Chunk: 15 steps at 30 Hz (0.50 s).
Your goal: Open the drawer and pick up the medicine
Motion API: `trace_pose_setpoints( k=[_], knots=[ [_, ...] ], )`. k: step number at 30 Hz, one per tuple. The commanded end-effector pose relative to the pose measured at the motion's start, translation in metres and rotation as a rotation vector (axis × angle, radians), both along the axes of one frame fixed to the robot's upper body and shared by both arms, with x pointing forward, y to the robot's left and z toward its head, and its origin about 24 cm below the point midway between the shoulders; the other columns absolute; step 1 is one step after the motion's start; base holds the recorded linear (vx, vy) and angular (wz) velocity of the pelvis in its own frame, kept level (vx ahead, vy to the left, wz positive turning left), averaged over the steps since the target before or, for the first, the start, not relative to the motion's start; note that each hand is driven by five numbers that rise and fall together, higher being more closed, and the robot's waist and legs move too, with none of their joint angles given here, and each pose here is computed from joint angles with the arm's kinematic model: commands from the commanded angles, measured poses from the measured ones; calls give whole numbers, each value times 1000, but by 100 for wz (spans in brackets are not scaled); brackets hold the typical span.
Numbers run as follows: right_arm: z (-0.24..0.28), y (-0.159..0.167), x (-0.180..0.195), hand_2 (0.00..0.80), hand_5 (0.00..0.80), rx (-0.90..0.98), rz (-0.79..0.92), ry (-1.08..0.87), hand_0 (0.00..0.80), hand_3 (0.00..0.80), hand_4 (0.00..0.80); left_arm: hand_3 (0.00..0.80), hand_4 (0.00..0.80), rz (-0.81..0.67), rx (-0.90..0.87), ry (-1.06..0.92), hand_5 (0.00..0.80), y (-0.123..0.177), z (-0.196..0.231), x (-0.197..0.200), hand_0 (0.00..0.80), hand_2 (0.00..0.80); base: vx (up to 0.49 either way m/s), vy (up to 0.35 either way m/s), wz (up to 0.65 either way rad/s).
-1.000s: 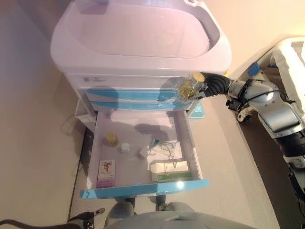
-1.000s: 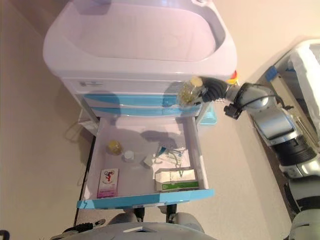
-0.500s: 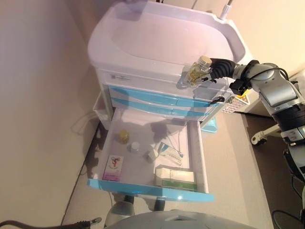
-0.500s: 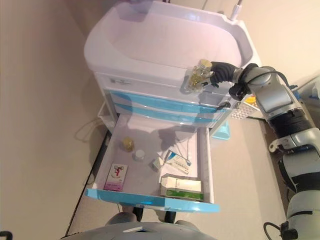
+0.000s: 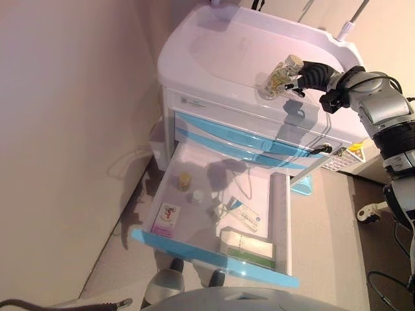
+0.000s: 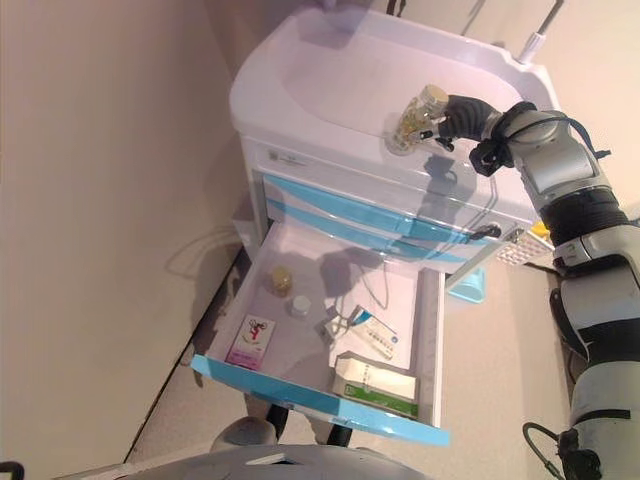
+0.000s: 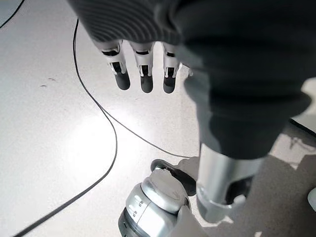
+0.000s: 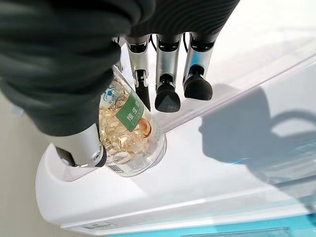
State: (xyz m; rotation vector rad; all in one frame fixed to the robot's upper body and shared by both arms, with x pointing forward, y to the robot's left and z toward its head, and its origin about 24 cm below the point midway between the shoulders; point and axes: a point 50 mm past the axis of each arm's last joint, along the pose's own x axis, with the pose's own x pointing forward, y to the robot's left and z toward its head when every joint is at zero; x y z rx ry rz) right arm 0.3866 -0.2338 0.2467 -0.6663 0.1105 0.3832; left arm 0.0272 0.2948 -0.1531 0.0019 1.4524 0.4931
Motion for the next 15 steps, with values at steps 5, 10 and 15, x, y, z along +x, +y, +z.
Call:
trace_pose_setpoints(
  k=[5,10,15],
  knots=[
    [49,-18,-1,800,800,-93,-109,-83,800,800,800,0,0,10,28,92,0,11,4,-23,0,0,21,0,-1],
    [41,-43,-1,800,800,-152,-218,-29,800,800,800,0,0,6,33,90,0,12,4,-21,0,0,20,-4,-1],
    [52,-68,-5,800,800,-142,-348,-56,800,800,800,0,0,3,41,83,0,15,5,-16,0,0,7,-16,5]
  ],
)
